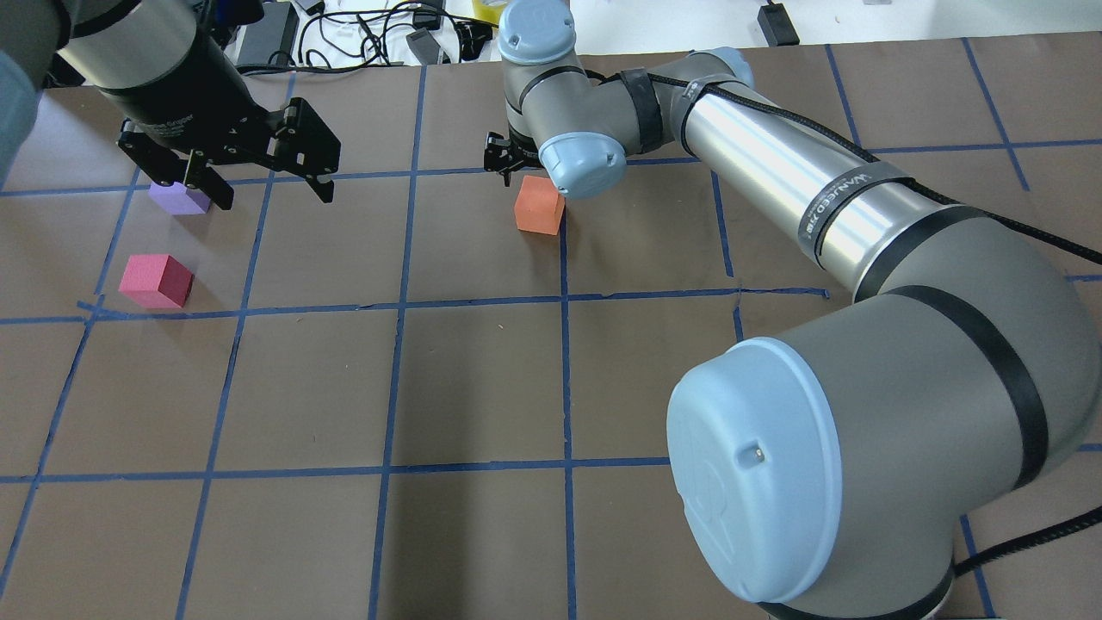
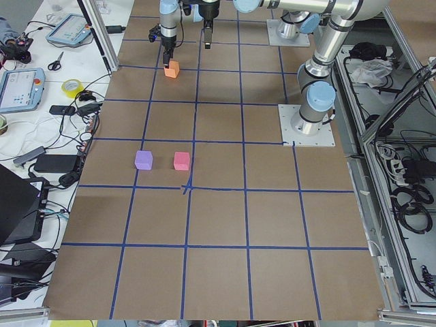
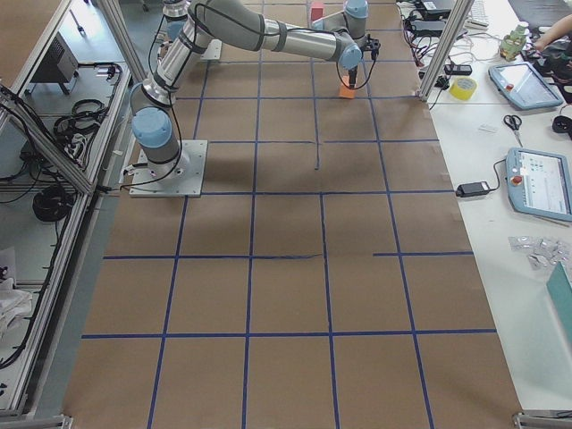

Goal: Arrange blocks in a line
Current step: 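Release the orange cube and raise the right gripper away, then reach the left gripper to the orange cube and grasp it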

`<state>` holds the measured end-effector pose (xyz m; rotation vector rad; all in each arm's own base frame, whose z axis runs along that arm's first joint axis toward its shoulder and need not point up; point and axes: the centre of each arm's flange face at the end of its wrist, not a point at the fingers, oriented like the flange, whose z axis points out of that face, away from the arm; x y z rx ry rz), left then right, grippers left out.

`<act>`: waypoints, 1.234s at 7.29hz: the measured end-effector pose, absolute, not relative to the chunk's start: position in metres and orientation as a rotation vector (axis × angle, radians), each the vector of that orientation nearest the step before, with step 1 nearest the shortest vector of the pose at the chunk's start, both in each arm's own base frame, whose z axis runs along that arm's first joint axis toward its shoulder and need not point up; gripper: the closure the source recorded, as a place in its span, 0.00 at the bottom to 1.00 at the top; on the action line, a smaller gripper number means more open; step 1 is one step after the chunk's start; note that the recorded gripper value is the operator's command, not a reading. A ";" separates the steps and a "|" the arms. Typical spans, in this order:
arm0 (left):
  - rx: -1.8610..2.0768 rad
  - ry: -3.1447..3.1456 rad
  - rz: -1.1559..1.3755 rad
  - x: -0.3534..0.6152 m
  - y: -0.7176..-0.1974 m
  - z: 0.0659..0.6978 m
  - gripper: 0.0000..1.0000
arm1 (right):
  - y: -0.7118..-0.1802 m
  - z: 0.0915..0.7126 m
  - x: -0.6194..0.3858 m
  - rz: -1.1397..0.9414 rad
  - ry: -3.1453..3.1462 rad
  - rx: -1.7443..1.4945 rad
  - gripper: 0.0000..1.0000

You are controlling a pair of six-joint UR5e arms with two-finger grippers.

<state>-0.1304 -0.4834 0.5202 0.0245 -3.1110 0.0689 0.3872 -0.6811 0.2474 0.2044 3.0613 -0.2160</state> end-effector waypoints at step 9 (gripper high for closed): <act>-0.185 -2.989 0.258 -0.225 -0.627 0.337 0.02 | -0.614 0.455 0.109 0.014 3.155 -0.106 0.00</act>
